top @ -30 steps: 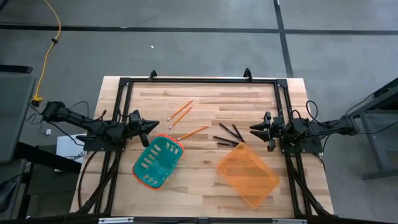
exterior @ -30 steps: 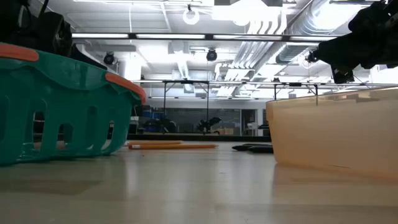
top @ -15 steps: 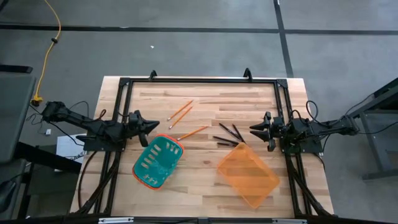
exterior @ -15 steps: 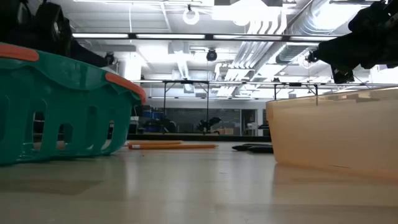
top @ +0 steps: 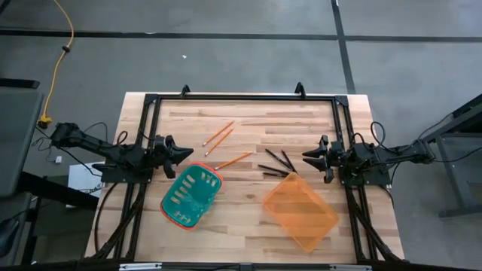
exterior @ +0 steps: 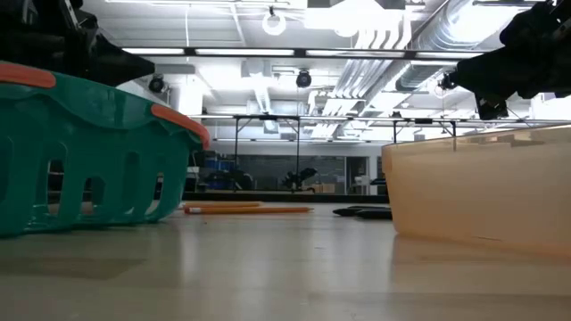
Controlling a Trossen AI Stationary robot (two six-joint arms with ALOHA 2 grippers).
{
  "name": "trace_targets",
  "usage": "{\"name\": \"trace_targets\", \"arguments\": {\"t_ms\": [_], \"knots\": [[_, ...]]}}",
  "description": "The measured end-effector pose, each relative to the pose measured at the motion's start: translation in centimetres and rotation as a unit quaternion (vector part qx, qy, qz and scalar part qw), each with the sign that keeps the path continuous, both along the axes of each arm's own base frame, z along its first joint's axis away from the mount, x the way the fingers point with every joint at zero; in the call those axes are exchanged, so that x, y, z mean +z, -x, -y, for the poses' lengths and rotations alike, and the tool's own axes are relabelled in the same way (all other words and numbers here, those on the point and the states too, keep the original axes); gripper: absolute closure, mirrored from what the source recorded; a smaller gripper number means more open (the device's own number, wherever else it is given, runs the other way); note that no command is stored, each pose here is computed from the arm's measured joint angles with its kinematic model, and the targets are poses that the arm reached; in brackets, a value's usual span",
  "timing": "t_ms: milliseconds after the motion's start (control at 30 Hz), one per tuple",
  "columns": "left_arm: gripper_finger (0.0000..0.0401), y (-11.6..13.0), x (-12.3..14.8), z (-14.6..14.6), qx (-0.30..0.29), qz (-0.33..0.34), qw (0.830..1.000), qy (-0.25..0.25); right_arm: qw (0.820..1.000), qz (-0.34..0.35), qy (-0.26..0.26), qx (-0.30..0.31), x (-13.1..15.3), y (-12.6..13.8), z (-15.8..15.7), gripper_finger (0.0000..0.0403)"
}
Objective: Sort pens & pencils
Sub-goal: Put the orange pencil into the blue basket
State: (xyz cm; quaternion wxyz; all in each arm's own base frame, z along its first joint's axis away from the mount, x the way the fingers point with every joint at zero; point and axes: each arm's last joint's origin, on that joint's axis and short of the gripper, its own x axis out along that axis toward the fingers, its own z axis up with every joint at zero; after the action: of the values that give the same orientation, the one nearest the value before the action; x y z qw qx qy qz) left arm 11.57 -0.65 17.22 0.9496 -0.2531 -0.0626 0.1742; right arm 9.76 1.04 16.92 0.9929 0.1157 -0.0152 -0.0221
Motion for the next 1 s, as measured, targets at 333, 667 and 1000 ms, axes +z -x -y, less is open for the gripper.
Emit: {"name": "trace_targets", "arguments": {"t_ms": [333, 667, 1000], "knots": [[0.0400, 0.0, 1.0, 0.2, -0.047, 0.063, 0.996, 0.044, 1.000, 0.000, 0.000, 0.000, 0.0, 0.0, 0.0, 0.0306], [0.0400, -1.0, 6.5, 0.3, -0.030, -0.019, 0.999, -0.031, 1.000, 0.000, 0.000, 0.000, 0.0, 0.0, 0.0, 0.0306], [0.0400, -4.3, 9.0, 1.1, -0.067, -0.182, 0.978, -0.079, 1.000, 0.000, 0.000, 0.000, 0.0, 0.0, 0.0, 0.0306]]}}
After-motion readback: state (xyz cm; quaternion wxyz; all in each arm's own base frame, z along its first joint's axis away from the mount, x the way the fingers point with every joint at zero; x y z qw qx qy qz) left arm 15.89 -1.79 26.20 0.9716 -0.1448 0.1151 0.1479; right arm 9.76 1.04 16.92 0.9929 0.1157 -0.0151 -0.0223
